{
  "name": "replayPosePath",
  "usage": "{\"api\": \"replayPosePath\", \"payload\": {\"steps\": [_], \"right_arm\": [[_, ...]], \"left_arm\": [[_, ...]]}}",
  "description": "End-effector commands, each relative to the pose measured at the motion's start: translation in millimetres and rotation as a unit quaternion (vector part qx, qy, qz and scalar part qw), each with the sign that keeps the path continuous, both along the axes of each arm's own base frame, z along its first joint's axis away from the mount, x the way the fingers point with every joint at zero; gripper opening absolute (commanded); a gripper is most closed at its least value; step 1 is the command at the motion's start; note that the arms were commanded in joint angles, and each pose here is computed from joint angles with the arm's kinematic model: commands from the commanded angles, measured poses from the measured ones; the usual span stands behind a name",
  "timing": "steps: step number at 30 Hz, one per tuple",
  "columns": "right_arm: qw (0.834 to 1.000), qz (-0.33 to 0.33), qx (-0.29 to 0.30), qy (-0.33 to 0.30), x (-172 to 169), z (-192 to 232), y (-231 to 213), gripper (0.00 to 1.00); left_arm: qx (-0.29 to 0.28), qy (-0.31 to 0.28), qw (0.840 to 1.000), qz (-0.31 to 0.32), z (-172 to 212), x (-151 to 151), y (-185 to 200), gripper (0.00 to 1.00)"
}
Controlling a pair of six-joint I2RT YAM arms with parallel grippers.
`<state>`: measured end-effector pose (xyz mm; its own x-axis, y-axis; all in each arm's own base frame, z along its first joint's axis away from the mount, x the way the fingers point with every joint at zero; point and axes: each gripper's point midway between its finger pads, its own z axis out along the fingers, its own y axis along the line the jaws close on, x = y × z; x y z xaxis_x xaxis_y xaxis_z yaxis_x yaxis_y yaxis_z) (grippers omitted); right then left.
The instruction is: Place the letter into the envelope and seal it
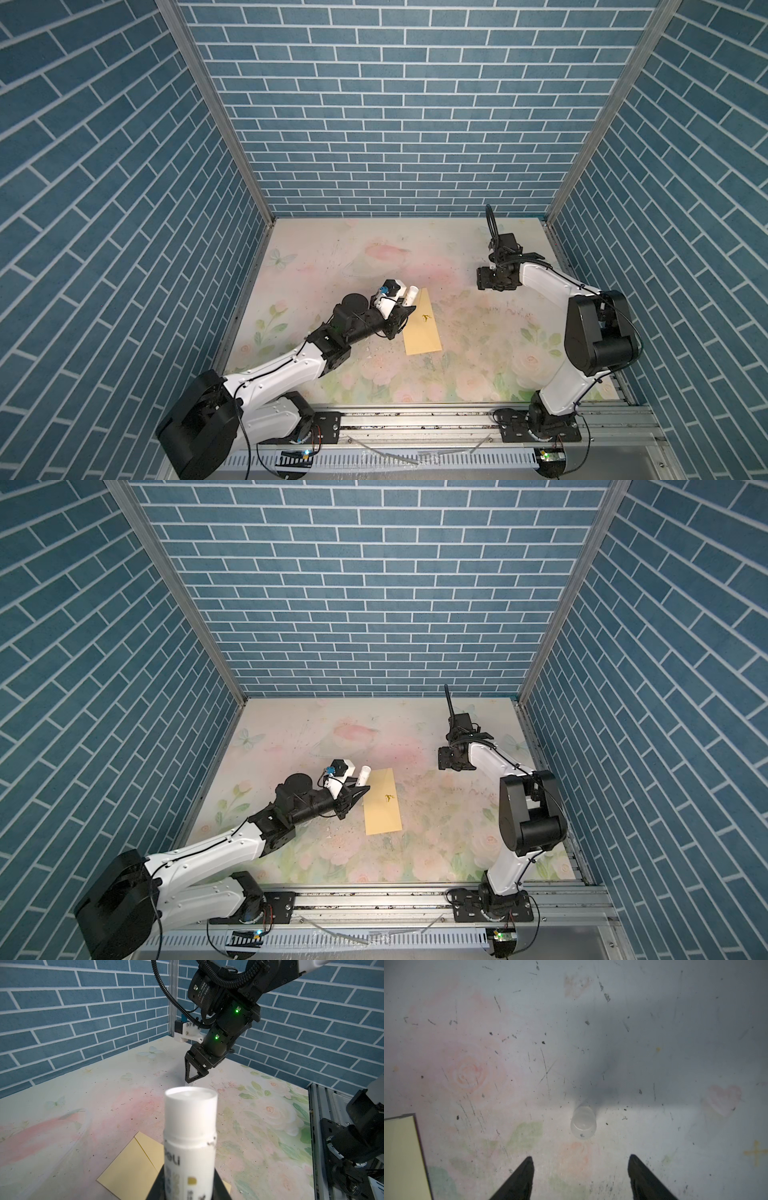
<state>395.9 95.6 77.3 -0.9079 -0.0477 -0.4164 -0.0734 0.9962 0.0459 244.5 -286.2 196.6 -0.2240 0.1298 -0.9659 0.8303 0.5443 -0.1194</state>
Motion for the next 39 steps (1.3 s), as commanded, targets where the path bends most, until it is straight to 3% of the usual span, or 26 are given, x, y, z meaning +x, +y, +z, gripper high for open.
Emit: {"api": "replayPosePath", "payload": {"steps": [1,16,39], "right_arm": [[1.0,0.004,-0.019,0.008,6.3,0.4,-4.4,0.68],[0.999,0.016,-0.038,0.032,18.1,-19.2,-4.1,0.48],[0.998,0.019,-0.044,0.047,26.5,-36.4,-2.4,0.33]], "left_arm": [[-0.011,-0.008,1.0,-0.001,10.9,-0.2,-1.4,0.0],[-0.01,-0.006,1.0,-0.003,8.2,0.3,-2.7,0.0],[-0.009,0.0,1.0,-0.002,5.2,0.2,-2.9,0.0]]}}
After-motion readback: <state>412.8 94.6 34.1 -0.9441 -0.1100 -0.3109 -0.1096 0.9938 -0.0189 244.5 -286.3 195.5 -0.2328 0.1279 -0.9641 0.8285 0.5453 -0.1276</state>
